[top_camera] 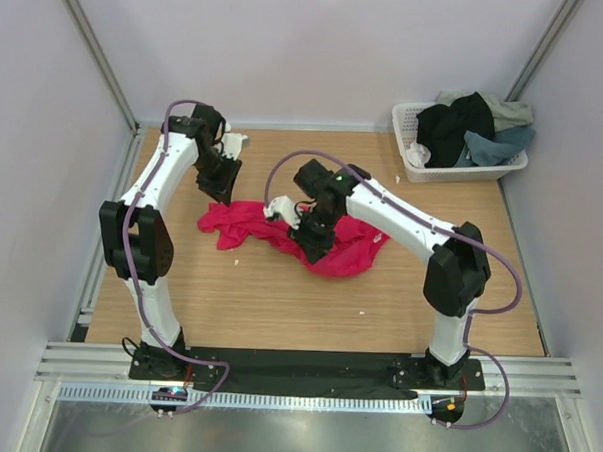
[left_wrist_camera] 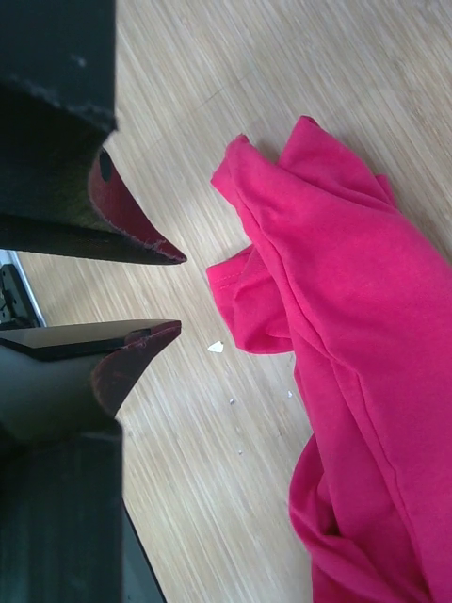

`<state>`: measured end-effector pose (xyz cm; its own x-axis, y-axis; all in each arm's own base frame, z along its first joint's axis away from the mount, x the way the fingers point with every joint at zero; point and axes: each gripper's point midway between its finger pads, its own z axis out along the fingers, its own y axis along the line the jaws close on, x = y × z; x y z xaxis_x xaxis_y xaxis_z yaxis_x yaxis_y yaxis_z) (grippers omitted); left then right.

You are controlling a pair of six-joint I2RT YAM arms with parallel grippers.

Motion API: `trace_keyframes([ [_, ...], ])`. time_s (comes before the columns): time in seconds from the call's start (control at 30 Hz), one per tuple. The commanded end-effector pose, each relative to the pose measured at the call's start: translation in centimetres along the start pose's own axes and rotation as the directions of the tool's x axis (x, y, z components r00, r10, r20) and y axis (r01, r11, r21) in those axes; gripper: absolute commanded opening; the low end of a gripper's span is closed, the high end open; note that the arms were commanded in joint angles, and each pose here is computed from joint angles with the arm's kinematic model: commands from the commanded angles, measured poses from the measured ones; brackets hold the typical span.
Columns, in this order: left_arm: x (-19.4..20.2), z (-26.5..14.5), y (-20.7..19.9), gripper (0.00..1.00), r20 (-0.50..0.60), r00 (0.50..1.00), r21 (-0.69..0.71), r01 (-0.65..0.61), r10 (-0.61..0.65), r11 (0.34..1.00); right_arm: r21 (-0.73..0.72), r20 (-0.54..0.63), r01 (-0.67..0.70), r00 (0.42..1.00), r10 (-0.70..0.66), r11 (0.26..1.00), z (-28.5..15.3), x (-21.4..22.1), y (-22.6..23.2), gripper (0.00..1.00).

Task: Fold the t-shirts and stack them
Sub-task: Flatten the tshirt out

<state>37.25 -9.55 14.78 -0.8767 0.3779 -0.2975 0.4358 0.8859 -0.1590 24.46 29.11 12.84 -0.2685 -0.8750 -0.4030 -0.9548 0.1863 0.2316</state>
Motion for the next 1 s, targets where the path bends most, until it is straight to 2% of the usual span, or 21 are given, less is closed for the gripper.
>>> trace_keyframes([
  [0.0, -1.2, -2.0, -0.1, 0.32, 0.07, 0.997, -0.029, -0.018, 0.02, 0.999, -0.081, -0.002, 0.006, 1.0, -0.007, 0.997, -0.5, 0.7, 3.7, 0.26],
  [0.1, -1.1, -2.1, -0.1, 0.33, 0.07, 0.997, -0.029, -0.016, 0.018, 0.999, 0.017, -0.007, -0.015, 1.0, 0.015, 1.0, -1.2, 1.5, 1.0, 0.34],
  [0.17, -0.9, -2.0, -0.1, 0.35, 0.066, 0.998, -0.027, -0.014, 0.016, 1.0, 0.075, 0.027, -0.061, 0.998, 0.059, 0.995, -2.3, 1.6, -1.2, 0.35],
  [0.23, -0.9, -2.0, -0.1, 0.38, 0.066, 0.998, -0.027, -0.014, 0.016, 1.0, 0.138, 0.063, -0.172, 0.984, 0.165, 0.975, -3.4, 2.7, -4.5, 0.36],
  [0.37, -0.7, -1.9, -0.2, 0.39, 0.061, 0.998, -0.027, -0.014, 0.016, 1.0, 0.287, 0.096, -0.233, 0.972, 0.214, 0.929, -4.3, 4.3, -9.8, 0.35],
  [0.53, -0.6, -2.0, -0.1, 0.4, 0.058, 0.998, -0.032, -0.014, 0.016, 0.999, 0.333, 0.066, -0.195, 0.981, 0.183, 0.923, -2.9, 5.0, -12.1, 0.35],
  [0.73, -0.1, -2.1, 0.1, 0.4, 0.052, 0.998, -0.047, -0.017, 0.019, 0.999, 0.383, 0.011, -0.138, 0.989, 0.145, 0.914, -0.9, 8.0, -13.6, 0.34],
  [0.97, 0.3, -2.1, 0.4, 0.41, 0.042, 0.999, -0.065, -0.021, 0.024, 0.998, 0.412, 0.018, -0.161, 0.986, 0.169, 0.897, -1.0, 10.6, -14.9, 0.34],
])
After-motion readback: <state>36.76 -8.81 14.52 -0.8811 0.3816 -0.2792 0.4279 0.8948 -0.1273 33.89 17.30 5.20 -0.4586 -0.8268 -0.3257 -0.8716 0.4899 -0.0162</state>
